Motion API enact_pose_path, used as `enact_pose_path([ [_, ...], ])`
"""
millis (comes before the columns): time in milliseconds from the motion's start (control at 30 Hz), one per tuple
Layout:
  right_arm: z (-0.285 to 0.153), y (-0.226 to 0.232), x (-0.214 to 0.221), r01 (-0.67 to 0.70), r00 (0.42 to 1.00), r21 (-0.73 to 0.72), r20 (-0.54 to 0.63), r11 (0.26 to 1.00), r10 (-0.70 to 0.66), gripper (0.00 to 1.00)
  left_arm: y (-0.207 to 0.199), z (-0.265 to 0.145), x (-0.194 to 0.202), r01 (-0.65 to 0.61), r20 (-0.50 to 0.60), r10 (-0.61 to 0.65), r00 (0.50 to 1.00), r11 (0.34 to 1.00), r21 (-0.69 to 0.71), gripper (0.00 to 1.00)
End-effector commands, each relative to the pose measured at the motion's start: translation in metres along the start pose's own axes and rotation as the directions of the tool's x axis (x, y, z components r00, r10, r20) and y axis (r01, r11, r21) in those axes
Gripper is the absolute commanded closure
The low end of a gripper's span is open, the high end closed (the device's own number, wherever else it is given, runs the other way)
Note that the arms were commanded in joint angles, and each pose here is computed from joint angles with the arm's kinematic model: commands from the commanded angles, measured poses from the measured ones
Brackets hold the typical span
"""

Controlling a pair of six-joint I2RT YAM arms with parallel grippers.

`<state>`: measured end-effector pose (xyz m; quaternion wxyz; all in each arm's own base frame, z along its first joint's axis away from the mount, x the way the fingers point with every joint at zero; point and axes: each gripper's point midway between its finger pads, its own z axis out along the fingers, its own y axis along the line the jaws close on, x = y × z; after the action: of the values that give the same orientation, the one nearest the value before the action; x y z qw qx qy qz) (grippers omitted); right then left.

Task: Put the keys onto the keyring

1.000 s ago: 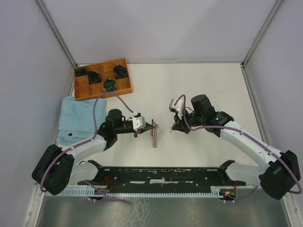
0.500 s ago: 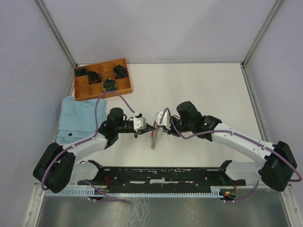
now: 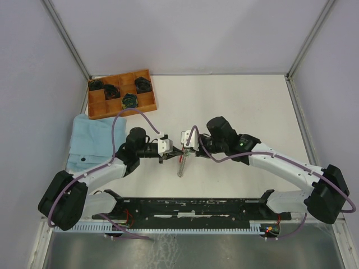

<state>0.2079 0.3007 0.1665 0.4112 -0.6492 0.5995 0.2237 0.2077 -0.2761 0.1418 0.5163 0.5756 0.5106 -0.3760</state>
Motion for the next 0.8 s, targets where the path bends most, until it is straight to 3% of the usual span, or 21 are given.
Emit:
enact_pose_path([
  [0,-0.0025,-0.0097,-0.0287,0.052,0.997,0.002,0.064,0.999,-0.052,0.99,0.0086,0.0003,-0.0338,-0.082,0.079,0.083,0.993,0.997,-0.015,0.97],
  [767,-0.0014,-0.0081,-0.0304,0.059,0.997,-0.019,0.060,0.998,-0.057,0.99,0.0085,0.0000,-0.0379,-0.075,0.097,0.077,0.992,0.997,-0.020,0.97],
])
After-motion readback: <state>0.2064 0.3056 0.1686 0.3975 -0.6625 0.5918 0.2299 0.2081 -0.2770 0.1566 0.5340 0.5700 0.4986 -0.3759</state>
